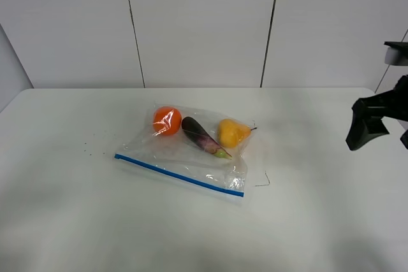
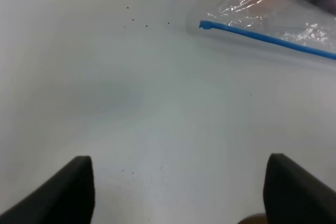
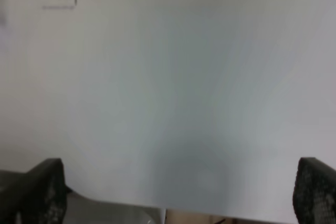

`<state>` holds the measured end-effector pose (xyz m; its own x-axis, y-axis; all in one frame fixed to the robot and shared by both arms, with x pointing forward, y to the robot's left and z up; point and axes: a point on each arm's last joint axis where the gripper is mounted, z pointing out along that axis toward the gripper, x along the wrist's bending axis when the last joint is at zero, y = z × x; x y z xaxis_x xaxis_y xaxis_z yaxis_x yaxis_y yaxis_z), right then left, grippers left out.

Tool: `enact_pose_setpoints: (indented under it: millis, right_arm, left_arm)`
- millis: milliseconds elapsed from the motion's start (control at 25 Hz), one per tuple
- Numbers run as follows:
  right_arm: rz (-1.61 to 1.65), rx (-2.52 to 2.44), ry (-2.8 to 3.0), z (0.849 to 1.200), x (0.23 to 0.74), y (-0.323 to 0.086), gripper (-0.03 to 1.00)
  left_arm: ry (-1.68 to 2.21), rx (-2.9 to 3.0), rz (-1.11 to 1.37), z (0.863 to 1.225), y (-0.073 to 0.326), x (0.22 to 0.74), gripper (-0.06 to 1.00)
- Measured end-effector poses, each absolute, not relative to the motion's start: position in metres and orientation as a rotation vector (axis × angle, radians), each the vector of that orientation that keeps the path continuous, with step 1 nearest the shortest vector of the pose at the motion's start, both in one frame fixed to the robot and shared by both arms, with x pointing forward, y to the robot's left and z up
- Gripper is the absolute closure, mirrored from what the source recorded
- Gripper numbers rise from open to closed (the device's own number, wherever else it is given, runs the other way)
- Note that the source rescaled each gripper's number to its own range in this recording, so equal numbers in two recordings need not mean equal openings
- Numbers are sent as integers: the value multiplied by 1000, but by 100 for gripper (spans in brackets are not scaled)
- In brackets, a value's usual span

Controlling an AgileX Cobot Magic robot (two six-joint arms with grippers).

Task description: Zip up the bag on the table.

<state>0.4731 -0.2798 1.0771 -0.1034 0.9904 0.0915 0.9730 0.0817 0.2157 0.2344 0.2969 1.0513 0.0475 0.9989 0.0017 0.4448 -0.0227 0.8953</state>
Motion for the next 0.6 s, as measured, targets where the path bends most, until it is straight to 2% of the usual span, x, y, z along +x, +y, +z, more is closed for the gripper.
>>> enact_pose_setpoints:
  millis: [360,600]
  right_arm:
    - [425,2011,2191,1071,385,-283,2]
    - [596,1888,2067,1063,326,-287,2]
  left_arm:
    - [1514,1559,935,1051,298,234,-2]
    - [1514,1559,935,1051,298,234,-2]
